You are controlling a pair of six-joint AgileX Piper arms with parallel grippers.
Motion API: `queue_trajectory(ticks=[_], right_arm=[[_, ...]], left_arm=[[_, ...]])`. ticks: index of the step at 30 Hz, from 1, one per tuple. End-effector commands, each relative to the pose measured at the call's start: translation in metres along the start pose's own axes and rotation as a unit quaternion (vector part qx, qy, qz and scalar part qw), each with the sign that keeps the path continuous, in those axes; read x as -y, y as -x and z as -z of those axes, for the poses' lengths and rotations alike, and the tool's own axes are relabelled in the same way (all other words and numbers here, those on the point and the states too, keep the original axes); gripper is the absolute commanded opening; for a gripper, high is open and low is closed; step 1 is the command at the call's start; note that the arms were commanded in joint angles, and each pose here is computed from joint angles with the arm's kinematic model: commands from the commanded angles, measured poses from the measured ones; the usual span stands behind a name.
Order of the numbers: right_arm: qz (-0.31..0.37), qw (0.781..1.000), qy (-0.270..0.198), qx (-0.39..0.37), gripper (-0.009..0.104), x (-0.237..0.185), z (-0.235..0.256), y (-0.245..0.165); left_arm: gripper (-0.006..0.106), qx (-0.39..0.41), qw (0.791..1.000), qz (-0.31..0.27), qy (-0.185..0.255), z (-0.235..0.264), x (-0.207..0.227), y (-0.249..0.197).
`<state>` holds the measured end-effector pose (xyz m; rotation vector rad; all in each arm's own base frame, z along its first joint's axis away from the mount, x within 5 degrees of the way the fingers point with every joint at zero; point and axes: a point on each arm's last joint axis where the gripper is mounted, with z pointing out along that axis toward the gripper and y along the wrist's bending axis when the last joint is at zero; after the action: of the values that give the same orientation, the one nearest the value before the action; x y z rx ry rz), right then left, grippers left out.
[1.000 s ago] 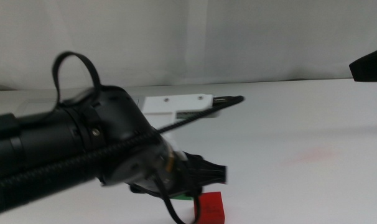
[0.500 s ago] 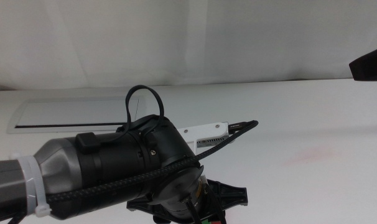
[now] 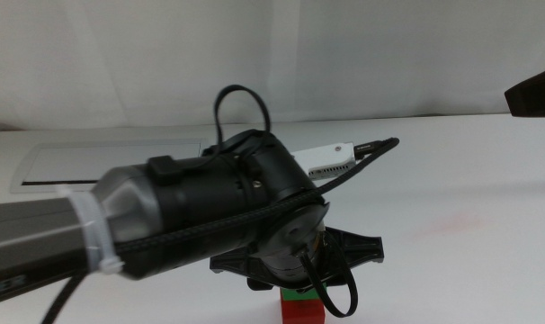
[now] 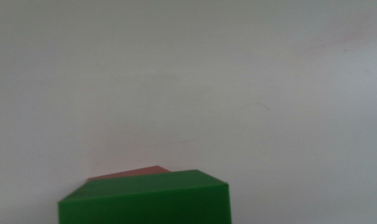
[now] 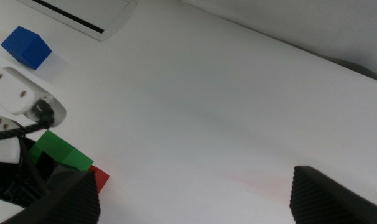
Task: Stack red cubes first, then green, then blue cubes in a specific spot.
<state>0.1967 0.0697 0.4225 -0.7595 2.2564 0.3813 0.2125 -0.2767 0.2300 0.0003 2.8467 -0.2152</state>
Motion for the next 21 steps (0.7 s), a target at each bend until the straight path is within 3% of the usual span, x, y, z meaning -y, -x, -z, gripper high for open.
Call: queue_trajectory(ticks=[1, 21], right_arm=[[0.001, 1.0, 0.001, 0.007, 0.082, -0.001, 0.002, 0.001], [0.001, 1.0, 0.001, 0.006, 0.082, -0.001, 0.002, 0.001]], left_arm=[[-0.003, -0.01, 1.0, -0.001, 0.024, -0.003, 0.0, 0.0], [-0.003, -0.034, 0.999, 0.01, 0.031, -0.023, 0.005, -0.005]])
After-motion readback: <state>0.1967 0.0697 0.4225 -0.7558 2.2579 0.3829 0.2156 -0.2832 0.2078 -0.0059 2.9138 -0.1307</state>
